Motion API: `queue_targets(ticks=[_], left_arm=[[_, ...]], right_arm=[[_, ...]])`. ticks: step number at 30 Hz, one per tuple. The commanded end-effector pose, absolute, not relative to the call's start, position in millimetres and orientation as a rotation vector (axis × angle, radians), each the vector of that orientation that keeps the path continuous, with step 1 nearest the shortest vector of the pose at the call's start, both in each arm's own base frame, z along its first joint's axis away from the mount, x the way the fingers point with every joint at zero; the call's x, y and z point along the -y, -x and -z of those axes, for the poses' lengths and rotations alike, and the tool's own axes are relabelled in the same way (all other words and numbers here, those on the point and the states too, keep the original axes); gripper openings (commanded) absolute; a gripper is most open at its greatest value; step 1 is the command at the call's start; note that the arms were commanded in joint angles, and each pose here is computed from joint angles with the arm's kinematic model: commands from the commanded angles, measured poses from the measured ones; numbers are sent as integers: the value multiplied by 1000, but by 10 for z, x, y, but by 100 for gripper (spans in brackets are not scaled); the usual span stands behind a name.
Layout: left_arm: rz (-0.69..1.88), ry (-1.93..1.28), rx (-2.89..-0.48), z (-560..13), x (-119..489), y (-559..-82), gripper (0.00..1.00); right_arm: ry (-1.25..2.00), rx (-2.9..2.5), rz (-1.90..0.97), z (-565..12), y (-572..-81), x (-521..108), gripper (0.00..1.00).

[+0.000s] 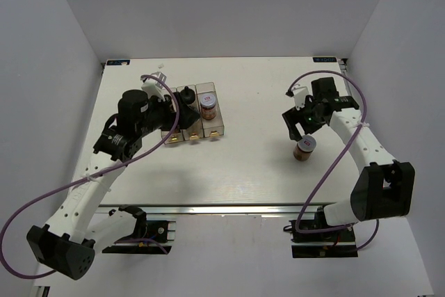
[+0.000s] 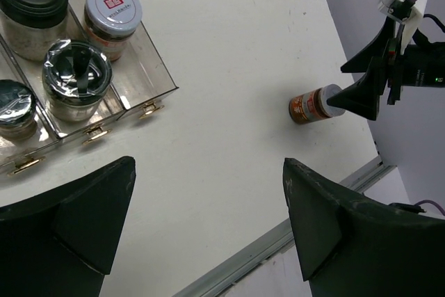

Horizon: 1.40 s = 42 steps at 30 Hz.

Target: Organize the condiment bottles

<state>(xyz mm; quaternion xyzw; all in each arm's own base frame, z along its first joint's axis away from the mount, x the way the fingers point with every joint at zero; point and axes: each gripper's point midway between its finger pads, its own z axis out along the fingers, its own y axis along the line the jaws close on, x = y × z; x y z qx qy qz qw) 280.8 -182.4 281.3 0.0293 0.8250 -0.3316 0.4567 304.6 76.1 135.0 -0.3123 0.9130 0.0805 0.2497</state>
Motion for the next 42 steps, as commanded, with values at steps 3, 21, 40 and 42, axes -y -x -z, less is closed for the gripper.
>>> queue_targets(ticks=[3, 21, 40, 42], left_arm=[[775, -86, -1987, -2974, 1734, -2736, 96], [795, -52, -1986, -2882, 1710, -2659, 96], [790, -51, -1995, -2825, 1713, -2674, 96], [791, -49, -1994, -2827, 1717, -2683, 96]], right_arm=[[886, -2519, -150, -1257, -3119, -614, 89], [1061, -2647, -51, -944, -2831, -361, 89], [1111, -2673, -66, -902, -2811, -354, 57], [1116, -2677, -75, -927, -2799, -360, 50]])
